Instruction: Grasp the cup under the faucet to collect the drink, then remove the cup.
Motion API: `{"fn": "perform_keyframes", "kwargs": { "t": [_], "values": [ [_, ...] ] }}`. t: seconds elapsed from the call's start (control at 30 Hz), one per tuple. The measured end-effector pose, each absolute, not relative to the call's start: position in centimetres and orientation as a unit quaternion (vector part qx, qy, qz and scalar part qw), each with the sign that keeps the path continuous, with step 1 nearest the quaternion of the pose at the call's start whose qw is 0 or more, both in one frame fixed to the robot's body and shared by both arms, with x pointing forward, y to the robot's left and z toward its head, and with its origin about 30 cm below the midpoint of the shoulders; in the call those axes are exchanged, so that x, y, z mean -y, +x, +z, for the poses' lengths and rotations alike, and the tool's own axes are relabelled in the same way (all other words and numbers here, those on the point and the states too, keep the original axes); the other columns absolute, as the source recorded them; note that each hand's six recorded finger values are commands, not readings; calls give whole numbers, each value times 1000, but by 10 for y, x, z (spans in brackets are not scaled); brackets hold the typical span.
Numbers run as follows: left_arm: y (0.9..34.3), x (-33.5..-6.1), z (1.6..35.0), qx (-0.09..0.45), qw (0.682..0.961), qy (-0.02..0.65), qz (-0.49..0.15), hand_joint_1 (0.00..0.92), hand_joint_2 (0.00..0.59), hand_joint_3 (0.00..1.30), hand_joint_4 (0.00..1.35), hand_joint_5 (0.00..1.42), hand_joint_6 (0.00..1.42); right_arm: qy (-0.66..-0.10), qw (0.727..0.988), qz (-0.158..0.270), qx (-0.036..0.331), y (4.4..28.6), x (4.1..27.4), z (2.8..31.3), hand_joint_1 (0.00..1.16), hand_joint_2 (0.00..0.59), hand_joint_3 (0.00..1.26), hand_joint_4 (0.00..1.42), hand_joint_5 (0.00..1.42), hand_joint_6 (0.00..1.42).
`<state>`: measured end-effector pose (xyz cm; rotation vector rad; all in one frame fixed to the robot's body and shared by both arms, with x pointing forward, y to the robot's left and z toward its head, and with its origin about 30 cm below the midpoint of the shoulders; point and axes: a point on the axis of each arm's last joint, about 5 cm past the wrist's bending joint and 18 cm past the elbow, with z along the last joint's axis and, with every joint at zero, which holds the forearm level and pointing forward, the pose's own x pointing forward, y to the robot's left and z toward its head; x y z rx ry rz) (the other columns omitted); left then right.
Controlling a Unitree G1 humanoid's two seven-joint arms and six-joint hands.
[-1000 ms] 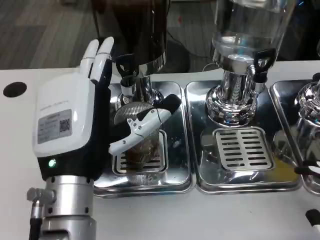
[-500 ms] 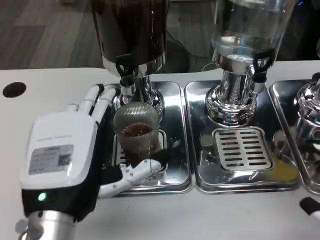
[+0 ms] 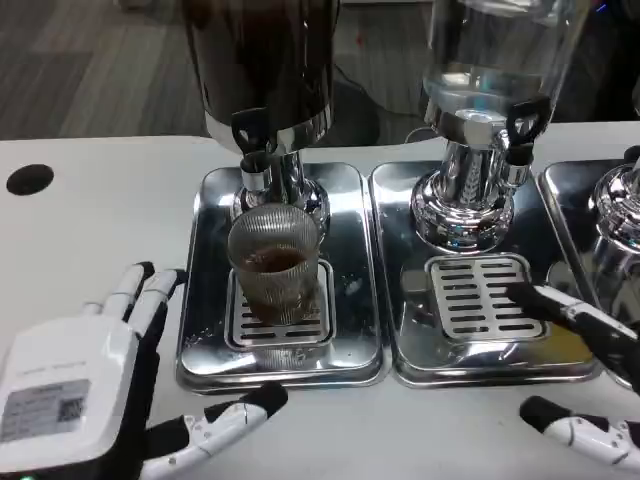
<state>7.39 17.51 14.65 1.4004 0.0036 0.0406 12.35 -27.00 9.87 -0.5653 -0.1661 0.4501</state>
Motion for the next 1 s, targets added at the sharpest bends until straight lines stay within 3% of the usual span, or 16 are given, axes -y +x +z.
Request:
{"fn": "perform_keyframes", "kwargs": {
  "t": [0.37, 0.63, 1.0],
  "values": [
    [57, -175, 141, -12, 770, 638, 3, 0, 32, 193, 86, 204, 413, -252, 932, 249, 80, 158, 237, 102, 592, 123, 103, 116, 132, 82],
    [46, -174, 136, -26, 777, 629, -7, 0, 38, 203, 91, 206, 414, -233, 940, 243, 58, 178, 217, 101, 595, 114, 79, 122, 143, 83],
    [31, -182, 135, -45, 768, 639, -4, 0, 41, 208, 96, 207, 416, -224, 941, 246, 59, 198, 191, 105, 613, 110, 89, 123, 134, 82]
  ]
}}
